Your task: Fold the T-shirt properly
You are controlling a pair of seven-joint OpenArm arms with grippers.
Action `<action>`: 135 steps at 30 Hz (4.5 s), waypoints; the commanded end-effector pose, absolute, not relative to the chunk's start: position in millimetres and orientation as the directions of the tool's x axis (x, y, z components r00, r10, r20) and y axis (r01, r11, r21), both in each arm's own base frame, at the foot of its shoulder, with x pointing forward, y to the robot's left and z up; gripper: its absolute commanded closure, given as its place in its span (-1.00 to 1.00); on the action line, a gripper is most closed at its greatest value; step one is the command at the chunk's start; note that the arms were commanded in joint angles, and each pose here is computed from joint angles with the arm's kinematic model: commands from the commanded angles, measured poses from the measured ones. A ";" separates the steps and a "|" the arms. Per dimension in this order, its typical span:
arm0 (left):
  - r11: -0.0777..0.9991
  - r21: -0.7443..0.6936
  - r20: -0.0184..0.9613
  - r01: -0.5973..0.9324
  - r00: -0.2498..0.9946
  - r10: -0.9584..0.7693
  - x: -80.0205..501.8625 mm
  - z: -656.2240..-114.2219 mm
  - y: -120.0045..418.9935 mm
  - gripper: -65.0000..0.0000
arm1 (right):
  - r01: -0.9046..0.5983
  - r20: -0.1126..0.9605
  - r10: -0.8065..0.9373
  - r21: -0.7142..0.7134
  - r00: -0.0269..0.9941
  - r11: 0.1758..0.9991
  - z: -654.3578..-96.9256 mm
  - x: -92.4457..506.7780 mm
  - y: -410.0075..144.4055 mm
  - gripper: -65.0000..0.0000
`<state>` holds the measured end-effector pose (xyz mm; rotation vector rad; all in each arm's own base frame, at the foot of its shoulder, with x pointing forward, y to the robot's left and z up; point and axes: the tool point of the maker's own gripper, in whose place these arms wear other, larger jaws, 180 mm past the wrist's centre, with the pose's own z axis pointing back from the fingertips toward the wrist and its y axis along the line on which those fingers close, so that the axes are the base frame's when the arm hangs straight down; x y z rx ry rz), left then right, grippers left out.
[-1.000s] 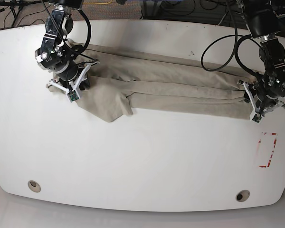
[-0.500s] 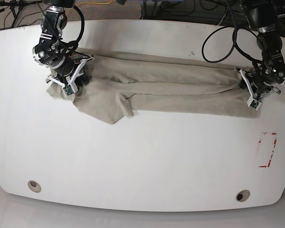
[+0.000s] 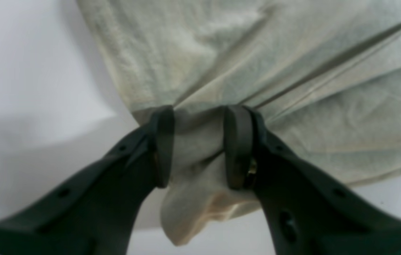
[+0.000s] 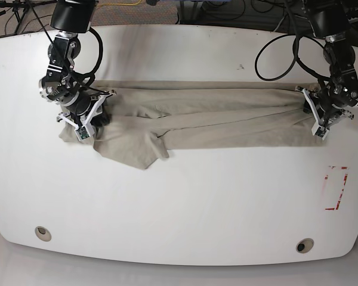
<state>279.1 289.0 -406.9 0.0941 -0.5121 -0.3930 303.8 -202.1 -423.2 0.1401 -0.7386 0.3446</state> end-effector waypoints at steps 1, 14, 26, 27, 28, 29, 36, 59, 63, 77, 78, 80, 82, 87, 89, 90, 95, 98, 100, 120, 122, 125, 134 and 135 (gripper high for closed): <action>0.916 0.219 0.483 0.337 0.778 -0.402 288.8 -392.5 295.1 0.35 | -0.359 0.671 0.306 -0.064 0.676 0.931 -410.2 309.2 -211.8 0.60; 0.889 0.315 0.563 0.331 0.689 -0.456 313.1 -344.1 290.1 0.05 | -0.358 0.765 0.344 -0.160 0.544 0.920 -340.9 358.6 -198.2 -0.85; 0.896 0.383 0.566 0.225 0.709 -0.420 323.9 -302.4 317.2 0.00 | -0.466 0.748 0.331 -0.033 0.576 0.884 -373.7 409.4 -153.3 -0.62; 0.893 0.391 0.569 0.222 0.704 -0.424 324.6 -298.8 318.2 0.00 | -0.473 0.751 0.325 -0.019 0.576 0.881 -377.0 412.0 -148.7 -0.61; 0.892 0.394 0.570 0.221 0.702 -0.426 324.8 -297.5 318.6 0.00 | -0.476 0.751 0.323 -0.012 0.577 0.879 -378.9 413.1 -146.6 -0.61; 0.890 0.398 0.572 0.221 0.699 -0.429 325.2 -295.7 318.2 0.00 | -0.481 0.751 0.316 0.002 0.579 0.877 -382.7 415.1 -143.4 -0.61; 0.885 0.413 0.578 0.217 0.688 -0.438 324.9 -289.5 318.2 0.00 | -0.483 0.749 0.278 0.065 0.602 0.873 -395.9 426.7 -134.4 -0.61; 0.897 0.406 0.576 0.177 0.713 -0.401 314.6 -292.7 332.4 0.00 | -0.477 0.791 0.222 0.098 0.570 0.874 -392.7 432.8 -128.0 0.95; 0.897 0.406 0.576 0.177 0.713 -0.401 314.6 -292.7 332.4 0.00 | -0.497 0.809 0.253 0.056 0.530 0.866 -376.4 427.9 -118.6 0.96; 0.897 0.399 0.560 0.191 0.724 -0.403 308.8 -300.5 330.6 0.00 | -0.531 0.781 0.424 -0.142 0.458 0.835 -324.0 365.0 -102.6 0.95; 0.896 0.398 0.559 0.198 0.722 -0.408 309.6 -301.5 328.0 0.00 | -0.532 0.770 0.438 -0.153 0.464 0.833 -323.4 357.4 -103.2 0.95; 0.894 0.397 0.555 0.208 0.721 -0.414 310.0 -302.9 325.4 0.00 | -0.532 0.760 0.446 -0.157 0.473 0.832 -323.4 344.8 -100.9 0.95; 0.893 0.398 0.553 0.211 0.721 -0.417 309.8 -303.3 325.0 0.00 | -0.533 0.757 0.449 -0.159 0.474 0.831 -322.0 332.3 -97.8 0.94; 0.892 0.393 0.541 0.225 0.727 -0.422 305.9 -309.0 322.2 0.00 | -0.539 0.733 0.460 -0.151 0.501 0.829 -329.6 301.0 -95.8 0.94; 0.890 0.392 0.537 0.234 0.727 -0.427 305.6 -310.6 320.1 0.00 | -0.543 0.720 0.462 -0.141 0.518 0.828 -335.6 290.7 -95.9 0.94; 0.889 0.391 0.535 0.239 0.727 -0.431 305.5 -311.6 318.8 0.00 | -0.544 0.716 0.462 -0.137 0.523 0.828 -337.7 286.9 -95.9 0.94; 0.888 0.388 0.529 0.246 0.730 -0.433 303.5 -314.7 317.0 0.00 | -0.550 0.687 0.462 -0.108 0.561 0.828 -352.6 268.4 -95.9 0.94; 0.888 0.386 0.523 0.251 0.734 -0.434 301.2 -317.1 316.5 0.00 | -0.554 0.675 0.463 -0.096 0.575 0.827 -358.2 260.3 -95.4 0.87; 0.889 0.384 0.524 0.251 0.734 -0.433 301.2 -317.4 316.0 0.00 | -0.555 0.672 0.466 -0.097 0.575 0.826 -358.1 256.9 -95.7 0.69; 0.889 0.373 0.497 0.266 0.752 -0.433 288.7 -328.9 315.3 0.00 | -0.555 0.709 0.444 -0.088 0.548 0.827 -349.1 263.2 -91.4 -0.09; 0.889 0.373 0.495 0.266 0.753 -0.433 288.1 -329.3 315.3 0.00 | -0.555 0.709 0.441 -0.085 0.550 0.828 -350.8 267.0 -91.6 -0.09; 0.889 0.373 0.495 0.266 0.753 -0.433 288.1 -329.3 315.3 0.00 | -0.554 0.702 0.434 -0.066 0.565 0.830 -357.8 268.6 -90.6 -0.09; 0.889 0.375 0.495 0.265 0.753 -0.433 288.0 -328.9 316.3 0.00 | -0.554 0.706 0.404 -0.019 0.582 0.832 -372.7 280.4 -86.8 -0.02; 0.889 0.375 0.495 0.265 0.753 -0.433 288.0 -328.9 316.3 0.00 | -0.553 0.716 0.396 -0.017 0.575 0.833 -372.7 285.1 -85.8 0.03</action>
